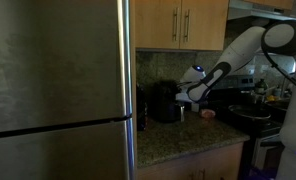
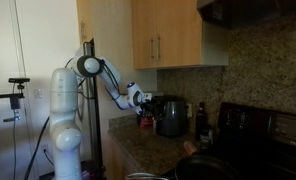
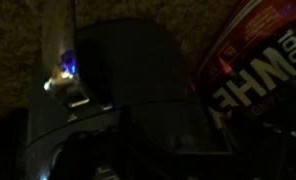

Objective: Turn off the air fryer

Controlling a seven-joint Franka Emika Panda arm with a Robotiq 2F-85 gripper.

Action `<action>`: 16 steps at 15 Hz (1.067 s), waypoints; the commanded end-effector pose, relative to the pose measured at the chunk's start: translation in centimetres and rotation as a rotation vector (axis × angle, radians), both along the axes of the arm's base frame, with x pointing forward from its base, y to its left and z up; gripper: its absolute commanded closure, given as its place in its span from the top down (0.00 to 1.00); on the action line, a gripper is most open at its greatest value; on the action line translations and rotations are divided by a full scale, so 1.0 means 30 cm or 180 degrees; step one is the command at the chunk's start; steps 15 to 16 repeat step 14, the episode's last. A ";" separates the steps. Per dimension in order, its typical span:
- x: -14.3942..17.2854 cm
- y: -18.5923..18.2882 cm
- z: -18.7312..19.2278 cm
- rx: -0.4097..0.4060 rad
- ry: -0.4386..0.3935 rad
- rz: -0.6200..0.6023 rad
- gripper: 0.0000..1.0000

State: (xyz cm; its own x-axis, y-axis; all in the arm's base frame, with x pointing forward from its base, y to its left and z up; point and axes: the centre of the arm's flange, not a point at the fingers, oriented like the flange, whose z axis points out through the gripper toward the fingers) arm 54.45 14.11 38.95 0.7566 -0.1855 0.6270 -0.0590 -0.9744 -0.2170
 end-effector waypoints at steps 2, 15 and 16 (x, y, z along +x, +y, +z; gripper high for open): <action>-0.170 0.051 0.232 -0.0222 0.0798 0.0067 1.00; -0.405 0.043 0.463 -0.0648 0.1031 -0.0060 1.00; -0.405 0.043 0.463 -0.0648 0.1031 -0.0060 1.00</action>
